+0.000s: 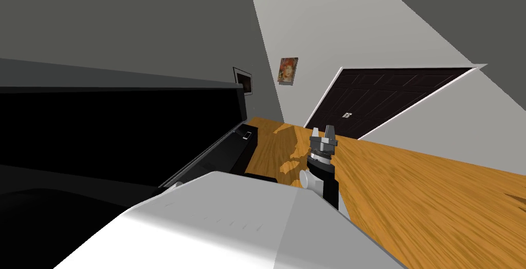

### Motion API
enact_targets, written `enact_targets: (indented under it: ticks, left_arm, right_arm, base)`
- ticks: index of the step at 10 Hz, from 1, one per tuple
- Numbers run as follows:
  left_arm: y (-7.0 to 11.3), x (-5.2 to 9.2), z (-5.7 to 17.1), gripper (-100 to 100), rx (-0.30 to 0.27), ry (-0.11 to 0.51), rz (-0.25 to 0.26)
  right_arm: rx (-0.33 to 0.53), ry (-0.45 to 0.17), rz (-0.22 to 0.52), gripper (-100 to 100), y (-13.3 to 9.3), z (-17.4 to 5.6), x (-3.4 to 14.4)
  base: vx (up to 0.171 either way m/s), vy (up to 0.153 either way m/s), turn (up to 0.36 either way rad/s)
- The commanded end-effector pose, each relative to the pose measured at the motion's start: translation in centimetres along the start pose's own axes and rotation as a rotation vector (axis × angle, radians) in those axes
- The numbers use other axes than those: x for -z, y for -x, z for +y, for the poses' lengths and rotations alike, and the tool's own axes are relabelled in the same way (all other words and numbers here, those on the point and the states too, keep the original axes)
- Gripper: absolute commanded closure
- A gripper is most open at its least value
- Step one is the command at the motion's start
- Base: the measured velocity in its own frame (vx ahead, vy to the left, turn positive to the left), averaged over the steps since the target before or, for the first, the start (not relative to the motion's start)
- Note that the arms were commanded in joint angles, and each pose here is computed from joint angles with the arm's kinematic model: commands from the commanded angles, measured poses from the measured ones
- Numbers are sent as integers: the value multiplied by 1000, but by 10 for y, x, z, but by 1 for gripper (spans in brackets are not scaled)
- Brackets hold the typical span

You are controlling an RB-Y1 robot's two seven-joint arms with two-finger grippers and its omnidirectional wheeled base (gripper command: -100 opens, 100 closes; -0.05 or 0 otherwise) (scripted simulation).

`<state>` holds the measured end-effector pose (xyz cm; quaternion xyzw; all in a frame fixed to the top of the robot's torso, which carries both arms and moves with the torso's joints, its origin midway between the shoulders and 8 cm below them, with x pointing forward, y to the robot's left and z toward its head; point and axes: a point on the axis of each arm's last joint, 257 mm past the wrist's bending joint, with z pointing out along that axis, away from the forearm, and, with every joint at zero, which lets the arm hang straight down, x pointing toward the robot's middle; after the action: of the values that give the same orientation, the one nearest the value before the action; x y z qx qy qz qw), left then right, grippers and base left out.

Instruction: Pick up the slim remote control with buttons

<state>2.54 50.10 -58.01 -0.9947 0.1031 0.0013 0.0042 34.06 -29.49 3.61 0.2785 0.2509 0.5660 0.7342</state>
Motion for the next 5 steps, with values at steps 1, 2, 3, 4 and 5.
enact_targets:
  ticks: [1, 2, 3, 4, 5]
  left_arm:
    - [-3, -7, 6, -100, -5, -1, 0]
    - [-4, -10, 8, -100, -7, -1, 0]
    - [-6, -15, 12, -100, -11, -1, 1]
    - [-8, -19, 16, -100, -15, -2, 1]
    - [-10, -24, 20, -100, -20, -2, 1]
  right_arm:
    - [0, 0, 0, 0, 0, 0, 0]
    - [0, 0, 0, 0, 0, 0, 0]
    - [0, 0, 0, 0, 0, 0, 0]
    - [0, 0, 0, 0, 0, 0, 0]
    - [0, 0, 0, 0, 0, 0, 0]
  base:
    - [10, 26, 39]
    - [8, 34, 40]
    - [6, 37, 31]
    - [2, 41, 42]
    - [6, 41, 35]
